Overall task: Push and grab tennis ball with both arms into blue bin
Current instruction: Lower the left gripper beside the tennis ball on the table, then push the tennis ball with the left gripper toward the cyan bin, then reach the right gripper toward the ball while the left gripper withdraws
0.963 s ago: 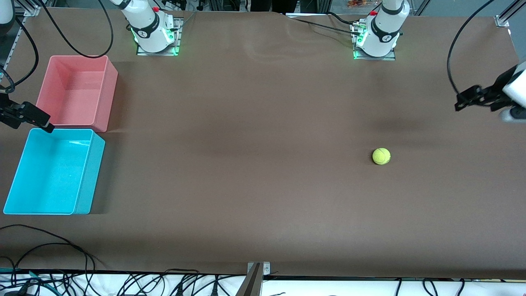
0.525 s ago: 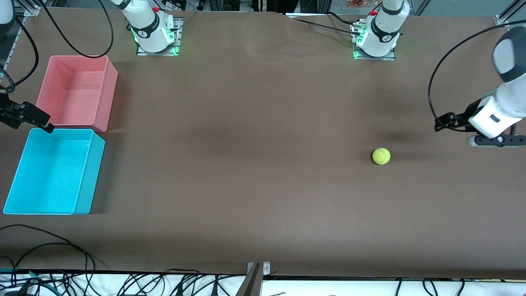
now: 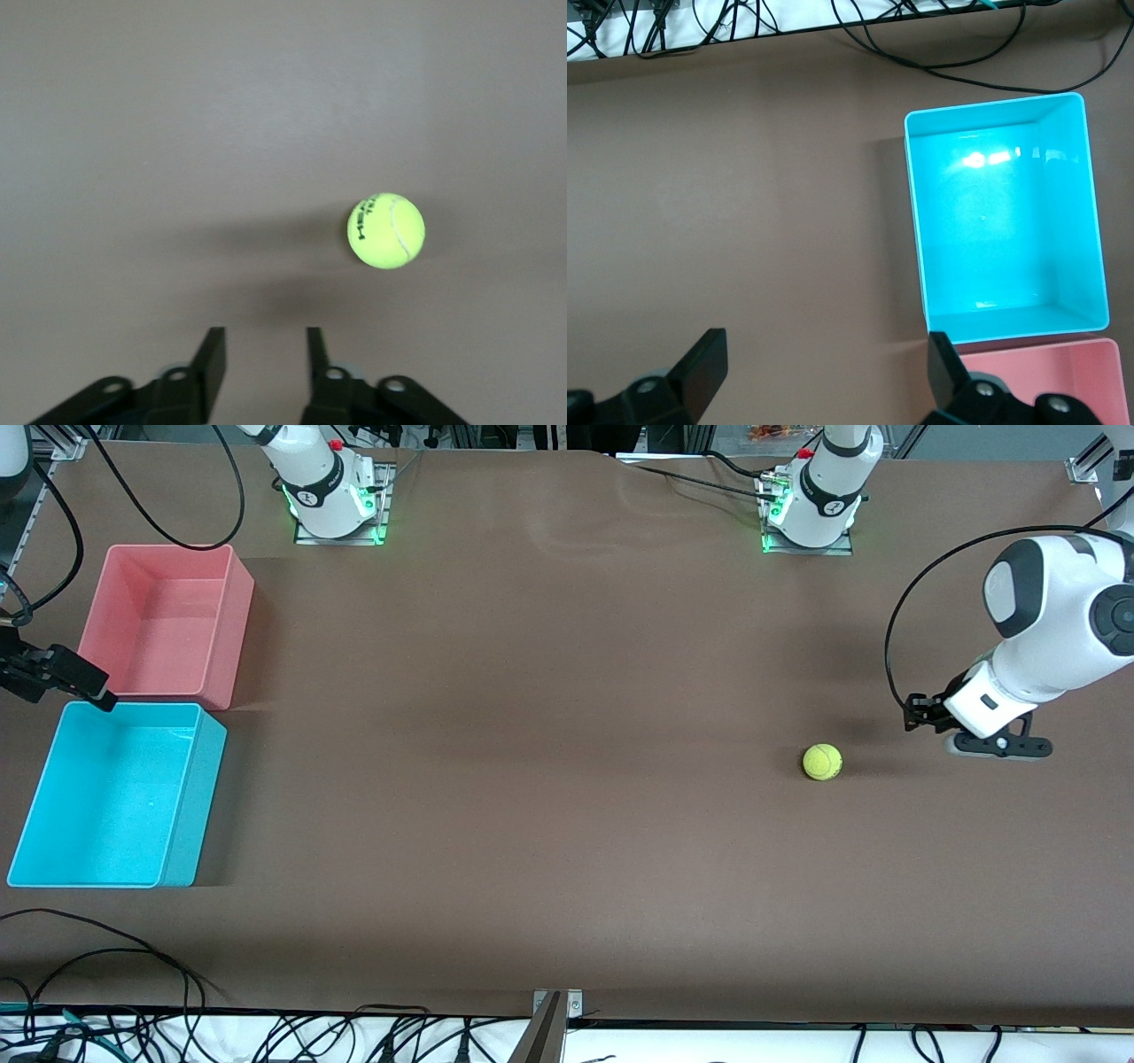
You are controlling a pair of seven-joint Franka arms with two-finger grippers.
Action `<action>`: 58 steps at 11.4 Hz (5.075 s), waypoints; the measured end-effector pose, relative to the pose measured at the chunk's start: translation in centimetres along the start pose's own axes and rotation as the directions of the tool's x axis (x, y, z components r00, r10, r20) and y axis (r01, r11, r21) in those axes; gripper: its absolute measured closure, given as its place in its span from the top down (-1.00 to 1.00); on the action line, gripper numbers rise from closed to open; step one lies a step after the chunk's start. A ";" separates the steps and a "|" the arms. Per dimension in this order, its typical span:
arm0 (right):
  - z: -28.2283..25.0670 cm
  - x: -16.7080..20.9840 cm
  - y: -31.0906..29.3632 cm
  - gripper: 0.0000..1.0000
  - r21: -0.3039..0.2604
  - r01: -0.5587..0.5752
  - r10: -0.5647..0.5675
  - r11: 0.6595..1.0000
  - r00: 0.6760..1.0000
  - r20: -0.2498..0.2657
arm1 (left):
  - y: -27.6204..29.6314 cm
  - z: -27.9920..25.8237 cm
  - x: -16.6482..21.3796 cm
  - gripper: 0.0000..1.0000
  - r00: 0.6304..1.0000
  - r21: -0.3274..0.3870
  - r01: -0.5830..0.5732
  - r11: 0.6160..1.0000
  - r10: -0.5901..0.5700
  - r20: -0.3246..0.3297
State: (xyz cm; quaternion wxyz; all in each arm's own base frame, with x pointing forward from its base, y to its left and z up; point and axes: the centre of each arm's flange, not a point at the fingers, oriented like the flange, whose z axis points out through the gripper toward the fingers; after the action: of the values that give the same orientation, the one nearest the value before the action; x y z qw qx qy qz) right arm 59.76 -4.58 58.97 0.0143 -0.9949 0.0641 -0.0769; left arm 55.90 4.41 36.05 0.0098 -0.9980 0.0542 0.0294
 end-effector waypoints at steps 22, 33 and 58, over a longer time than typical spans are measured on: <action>0.0 0.0 0.0 1.00 0.000 0.001 -0.001 1.000 1.000 0.000 | 0.7 17.2 4.1 -0.98 0.092 -0.074 -0.994 0.085 0.992 -0.087; 0.0 0.0 0.0 1.00 0.000 0.000 0.000 1.000 1.000 0.001 | 2.0 18.4 4.5 -0.98 0.160 -0.072 -0.985 0.154 0.984 -0.081; 10.8 -0.3 -1.3 1.00 -0.056 -0.079 0.089 0.995 0.976 0.199 | 5.5 12.2 5.7 0.94 0.454 -0.018 -0.890 0.456 0.881 -0.131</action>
State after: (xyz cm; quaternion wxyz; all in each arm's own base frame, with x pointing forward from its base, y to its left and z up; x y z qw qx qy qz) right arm 61.35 -3.05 48.35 0.0004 -0.9940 0.1062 0.0264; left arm 60.24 -1.35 23.43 -0.0515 -0.8237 0.5644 -0.0188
